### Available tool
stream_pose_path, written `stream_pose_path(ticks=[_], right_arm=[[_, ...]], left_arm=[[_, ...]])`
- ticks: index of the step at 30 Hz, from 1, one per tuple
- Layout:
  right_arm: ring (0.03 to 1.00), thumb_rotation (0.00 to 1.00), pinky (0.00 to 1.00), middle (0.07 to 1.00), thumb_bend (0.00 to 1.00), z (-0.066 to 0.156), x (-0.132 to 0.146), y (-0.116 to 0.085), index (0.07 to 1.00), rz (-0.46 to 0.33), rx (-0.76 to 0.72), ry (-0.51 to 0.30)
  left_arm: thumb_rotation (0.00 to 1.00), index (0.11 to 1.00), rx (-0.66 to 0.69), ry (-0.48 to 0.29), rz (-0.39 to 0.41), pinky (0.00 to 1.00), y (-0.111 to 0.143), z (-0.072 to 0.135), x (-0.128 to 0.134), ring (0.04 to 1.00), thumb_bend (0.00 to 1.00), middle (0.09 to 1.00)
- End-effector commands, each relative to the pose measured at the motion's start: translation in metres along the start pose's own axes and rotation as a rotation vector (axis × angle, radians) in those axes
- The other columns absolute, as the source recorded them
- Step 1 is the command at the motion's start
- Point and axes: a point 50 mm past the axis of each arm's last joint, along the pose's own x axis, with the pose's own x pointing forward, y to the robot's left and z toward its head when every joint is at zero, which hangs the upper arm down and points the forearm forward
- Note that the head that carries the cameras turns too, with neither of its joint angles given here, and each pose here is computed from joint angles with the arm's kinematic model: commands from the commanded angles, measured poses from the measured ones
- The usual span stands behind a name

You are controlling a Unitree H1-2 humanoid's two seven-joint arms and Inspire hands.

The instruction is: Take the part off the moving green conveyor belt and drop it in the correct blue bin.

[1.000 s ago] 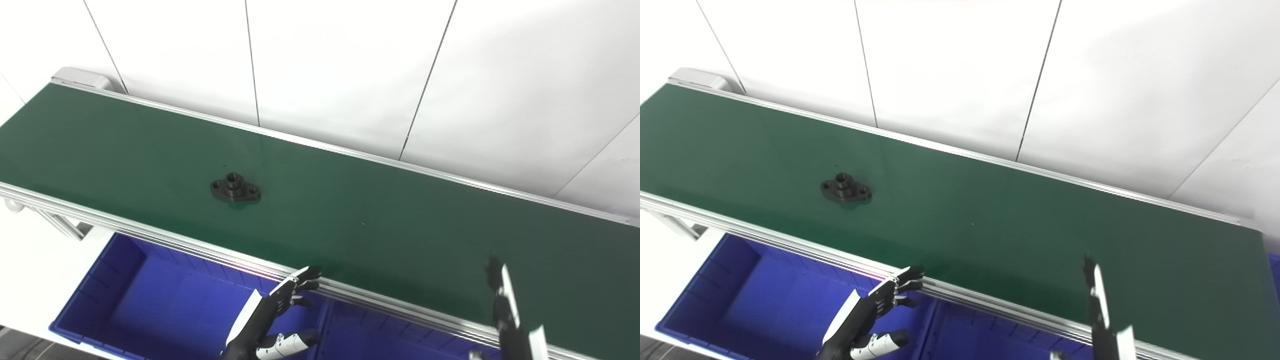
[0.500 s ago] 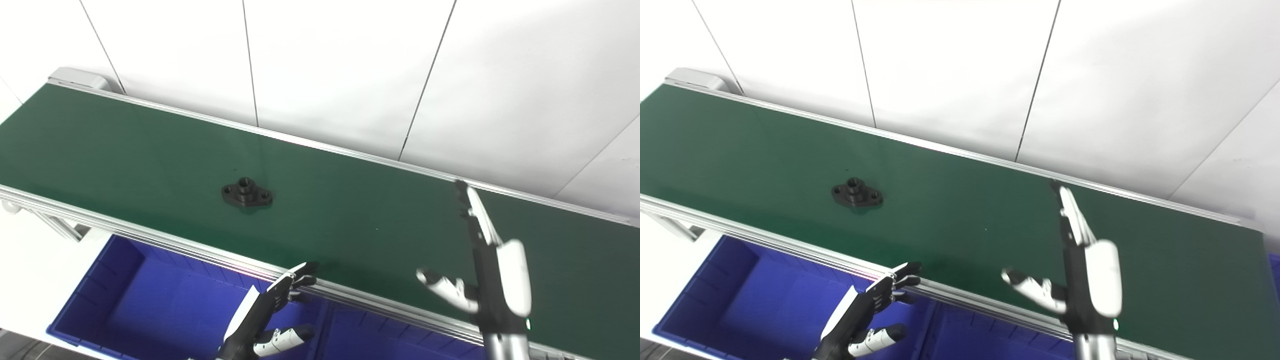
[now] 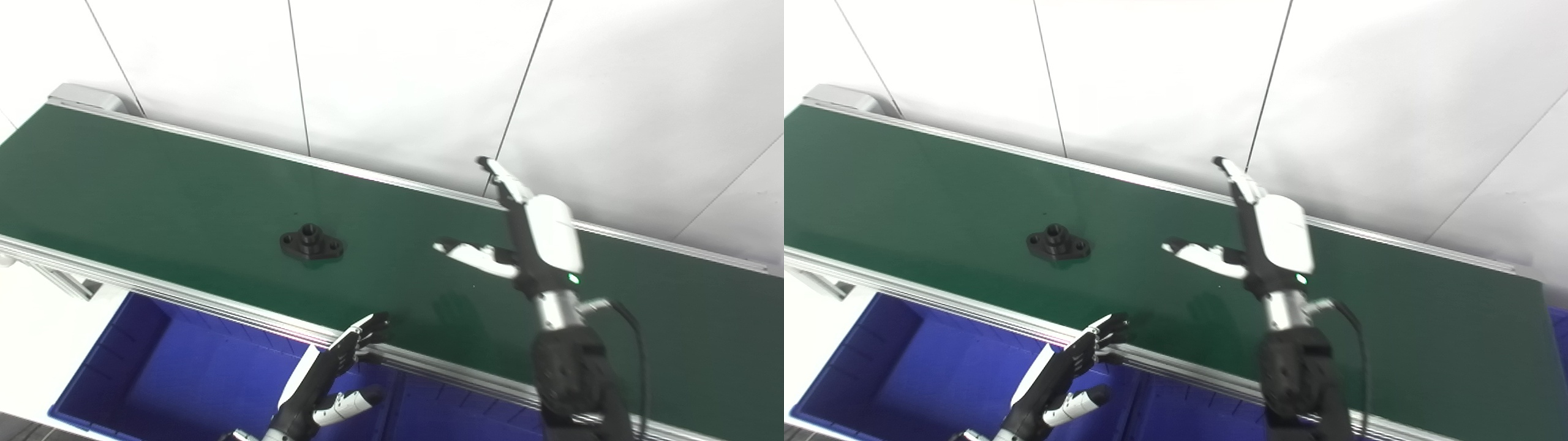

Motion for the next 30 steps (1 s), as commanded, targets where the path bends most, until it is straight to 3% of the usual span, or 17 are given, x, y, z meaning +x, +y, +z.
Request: stream_pose_path(ticks=[1, 7, 15, 21, 27, 30], right_arm=[[0.814, 0.82, 0.72, 0.860, 0.96, 0.015, 0.020, -0.008, 0.892, -0.050, -0.020, -0.017], [0.795, 0.75, 0.71, 0.848, 0.97, 0.031, 0.042, 0.018, 0.885, 0.024, -0.046, -0.016], [0.765, 0.78, 0.67, 0.836, 0.98, 0.045, 0.050, 0.061, 0.873, 0.109, -0.082, -0.013], [0.774, 0.77, 0.64, 0.847, 0.98, 0.038, 0.056, 0.086, 0.872, 0.191, -0.112, 0.020], [0.775, 0.78, 0.63, 0.850, 0.98, 0.034, 0.060, 0.097, 0.865, 0.231, -0.139, 0.040], [0.784, 0.74, 0.63, 0.857, 0.98, 0.030, 0.061, 0.103, 0.860, 0.243, -0.156, 0.052]], left_arm=[[0.80, 0.899, 0.001, -0.051, -0.002, 0.71, -0.001, 0.006, 0.003, 0.845, 0.75, 0.891], [0.81, 0.901, 0.004, -0.052, 0.003, 0.71, -0.004, 0.007, 0.005, 0.849, 0.75, 0.895], [0.83, 0.903, -0.013, -0.047, 0.006, 0.70, -0.009, 0.009, 0.003, 0.847, 0.79, 0.905], [0.85, 0.904, -0.027, -0.040, 0.007, 0.70, -0.015, 0.011, 0.001, 0.845, 0.79, 0.905], [0.86, 0.897, -0.032, -0.049, 0.006, 0.70, -0.019, 0.012, 0.001, 0.843, 0.79, 0.900], [0.85, 0.898, -0.035, -0.046, 0.004, 0.70, -0.021, 0.014, 0.001, 0.846, 0.78, 0.898]])
